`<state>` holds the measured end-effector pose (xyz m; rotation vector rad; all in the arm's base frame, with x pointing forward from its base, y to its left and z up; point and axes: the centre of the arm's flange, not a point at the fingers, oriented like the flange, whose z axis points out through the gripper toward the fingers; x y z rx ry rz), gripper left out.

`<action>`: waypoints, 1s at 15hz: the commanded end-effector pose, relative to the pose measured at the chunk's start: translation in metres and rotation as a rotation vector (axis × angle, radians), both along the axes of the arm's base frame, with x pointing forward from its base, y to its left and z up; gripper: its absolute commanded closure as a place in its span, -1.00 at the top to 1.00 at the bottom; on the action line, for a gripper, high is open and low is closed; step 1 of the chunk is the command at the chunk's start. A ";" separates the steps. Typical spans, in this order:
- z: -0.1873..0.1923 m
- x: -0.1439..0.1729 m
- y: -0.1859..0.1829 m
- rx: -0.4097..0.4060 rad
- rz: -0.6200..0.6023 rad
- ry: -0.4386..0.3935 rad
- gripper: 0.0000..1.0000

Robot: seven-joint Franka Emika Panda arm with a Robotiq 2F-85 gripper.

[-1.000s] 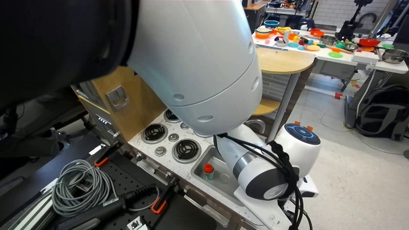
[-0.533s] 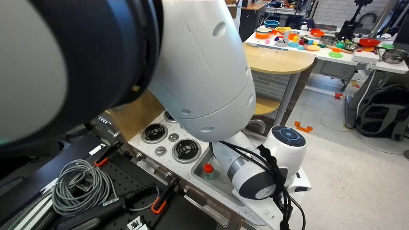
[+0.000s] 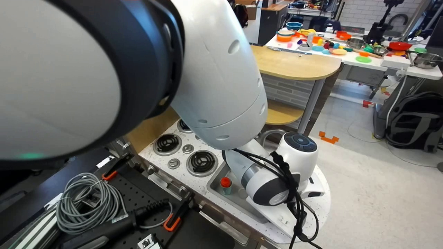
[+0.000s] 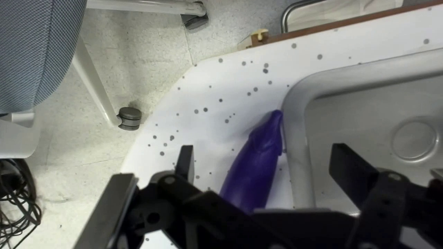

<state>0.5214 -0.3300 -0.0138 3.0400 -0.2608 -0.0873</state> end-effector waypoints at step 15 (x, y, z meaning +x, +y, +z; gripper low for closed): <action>-0.008 -0.001 0.001 -0.042 0.012 0.012 -0.85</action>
